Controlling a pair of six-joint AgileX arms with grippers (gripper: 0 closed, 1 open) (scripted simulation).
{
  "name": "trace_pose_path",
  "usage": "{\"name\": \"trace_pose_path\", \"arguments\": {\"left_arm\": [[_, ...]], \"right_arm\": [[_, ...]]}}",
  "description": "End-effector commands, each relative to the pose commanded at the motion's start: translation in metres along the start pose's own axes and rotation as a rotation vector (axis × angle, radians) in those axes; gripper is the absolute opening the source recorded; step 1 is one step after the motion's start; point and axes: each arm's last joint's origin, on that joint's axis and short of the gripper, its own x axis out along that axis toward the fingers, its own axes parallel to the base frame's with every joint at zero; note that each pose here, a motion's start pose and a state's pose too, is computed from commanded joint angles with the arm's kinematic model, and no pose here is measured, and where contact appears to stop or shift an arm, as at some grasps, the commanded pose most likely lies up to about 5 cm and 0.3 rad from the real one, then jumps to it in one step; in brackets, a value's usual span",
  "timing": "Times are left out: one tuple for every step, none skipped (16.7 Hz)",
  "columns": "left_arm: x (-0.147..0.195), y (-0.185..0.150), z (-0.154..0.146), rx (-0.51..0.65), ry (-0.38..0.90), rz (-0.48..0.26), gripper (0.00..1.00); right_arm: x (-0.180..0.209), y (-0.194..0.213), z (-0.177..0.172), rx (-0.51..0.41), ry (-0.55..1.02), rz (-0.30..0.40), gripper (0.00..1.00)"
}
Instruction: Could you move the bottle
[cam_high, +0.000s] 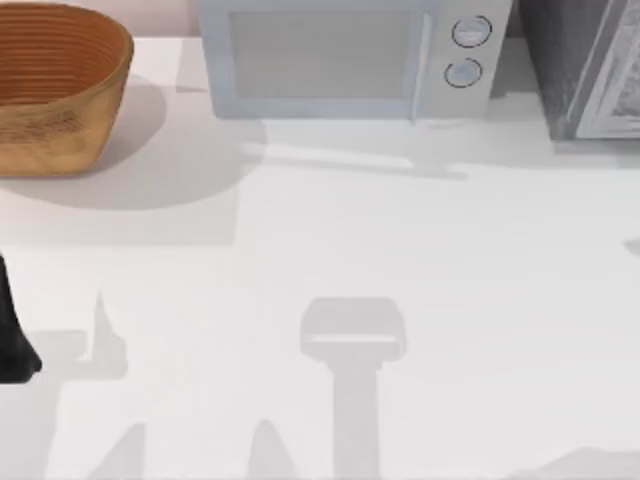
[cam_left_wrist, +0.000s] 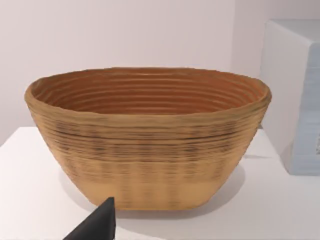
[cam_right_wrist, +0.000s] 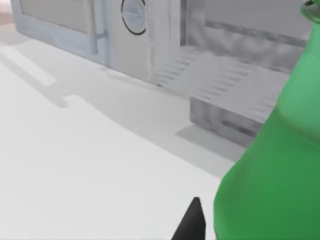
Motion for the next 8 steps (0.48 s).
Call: {"name": "trace_pose_path", "arguments": {"left_arm": [[0.0,0.0,0.0,0.0,0.0,0.0,1.0],[0.0,0.0,0.0,0.0,0.0,0.0,1.0],[0.0,0.0,0.0,0.0,0.0,0.0,1.0],[0.0,0.0,0.0,0.0,0.0,0.0,1.0],[0.0,0.0,0.0,0.0,0.0,0.0,1.0],[0.0,0.0,0.0,0.0,0.0,0.0,1.0],[0.0,0.0,0.0,0.0,0.0,0.0,1.0],[0.0,0.0,0.0,0.0,0.0,0.0,1.0]], "right_arm": [[0.0,0.0,0.0,0.0,0.0,0.0,0.75],[0.0,0.0,0.0,0.0,0.0,0.0,0.83],[0.0,0.0,0.0,0.0,0.0,0.0,0.9],[0.0,0.0,0.0,0.0,0.0,0.0,0.98],[0.0,0.0,0.0,0.0,0.0,0.0,1.0],[0.0,0.0,0.0,0.0,0.0,0.0,1.0],[0.0,0.0,0.0,0.0,0.0,0.0,1.0],[0.0,0.0,0.0,0.0,0.0,0.0,1.0]]}}
